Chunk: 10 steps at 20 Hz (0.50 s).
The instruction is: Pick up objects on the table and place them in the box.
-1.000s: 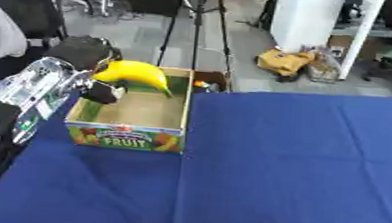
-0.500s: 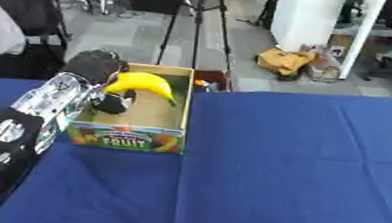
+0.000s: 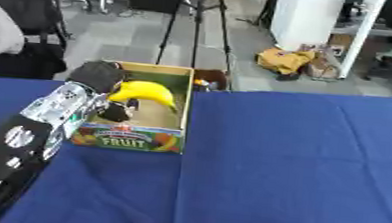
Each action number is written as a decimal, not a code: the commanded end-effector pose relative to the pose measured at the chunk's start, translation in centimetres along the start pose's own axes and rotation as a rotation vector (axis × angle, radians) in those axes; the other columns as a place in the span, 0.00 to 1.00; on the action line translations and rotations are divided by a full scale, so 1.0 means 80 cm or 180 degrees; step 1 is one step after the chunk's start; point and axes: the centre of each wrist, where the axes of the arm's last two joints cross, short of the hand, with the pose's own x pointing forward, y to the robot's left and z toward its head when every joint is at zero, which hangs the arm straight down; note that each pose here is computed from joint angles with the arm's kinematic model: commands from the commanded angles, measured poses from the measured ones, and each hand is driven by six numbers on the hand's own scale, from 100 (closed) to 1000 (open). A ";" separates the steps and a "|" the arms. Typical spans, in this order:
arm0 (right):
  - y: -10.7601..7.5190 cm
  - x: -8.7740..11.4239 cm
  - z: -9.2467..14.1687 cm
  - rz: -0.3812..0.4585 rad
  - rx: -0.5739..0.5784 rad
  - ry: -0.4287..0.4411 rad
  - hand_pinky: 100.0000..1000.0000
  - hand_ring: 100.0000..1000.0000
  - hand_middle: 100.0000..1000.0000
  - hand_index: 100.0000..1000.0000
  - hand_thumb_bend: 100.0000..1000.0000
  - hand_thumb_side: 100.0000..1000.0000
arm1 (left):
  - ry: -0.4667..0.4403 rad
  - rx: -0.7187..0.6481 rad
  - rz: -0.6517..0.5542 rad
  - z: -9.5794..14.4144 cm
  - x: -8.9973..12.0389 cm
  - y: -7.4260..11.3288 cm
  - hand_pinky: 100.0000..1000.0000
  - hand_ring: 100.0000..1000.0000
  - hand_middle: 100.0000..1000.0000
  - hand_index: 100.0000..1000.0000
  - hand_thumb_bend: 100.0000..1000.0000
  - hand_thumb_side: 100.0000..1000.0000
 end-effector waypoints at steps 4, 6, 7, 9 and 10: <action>0.000 0.002 -0.009 -0.0023 0.0001 -0.0095 0.77 0.84 0.54 0.84 0.00 0.94 | 0.0066 -0.0057 0.0042 -0.003 -0.006 0.013 0.26 0.57 0.58 0.81 0.05 0.51; 0.001 0.002 -0.009 -0.0026 -0.0001 -0.0095 0.77 0.84 0.54 0.84 0.00 0.94 | 0.0069 -0.0122 0.0081 -0.003 -0.006 0.010 0.27 0.57 0.59 0.81 0.06 0.52; 0.001 0.002 -0.009 -0.0028 -0.0001 -0.0096 0.77 0.84 0.54 0.84 0.00 0.94 | 0.0072 -0.0149 0.0103 -0.004 -0.006 0.008 0.27 0.57 0.59 0.81 0.06 0.53; 0.001 0.002 -0.009 -0.0032 -0.0002 -0.0099 0.77 0.84 0.54 0.84 0.00 0.94 | 0.0085 -0.0184 0.0135 -0.004 -0.006 0.005 0.27 0.58 0.59 0.83 0.06 0.54; 0.001 0.002 -0.009 -0.0033 -0.0002 -0.0099 0.77 0.84 0.54 0.84 0.00 0.94 | 0.0093 -0.0193 0.0143 -0.004 -0.006 0.004 0.28 0.58 0.60 0.87 0.07 0.54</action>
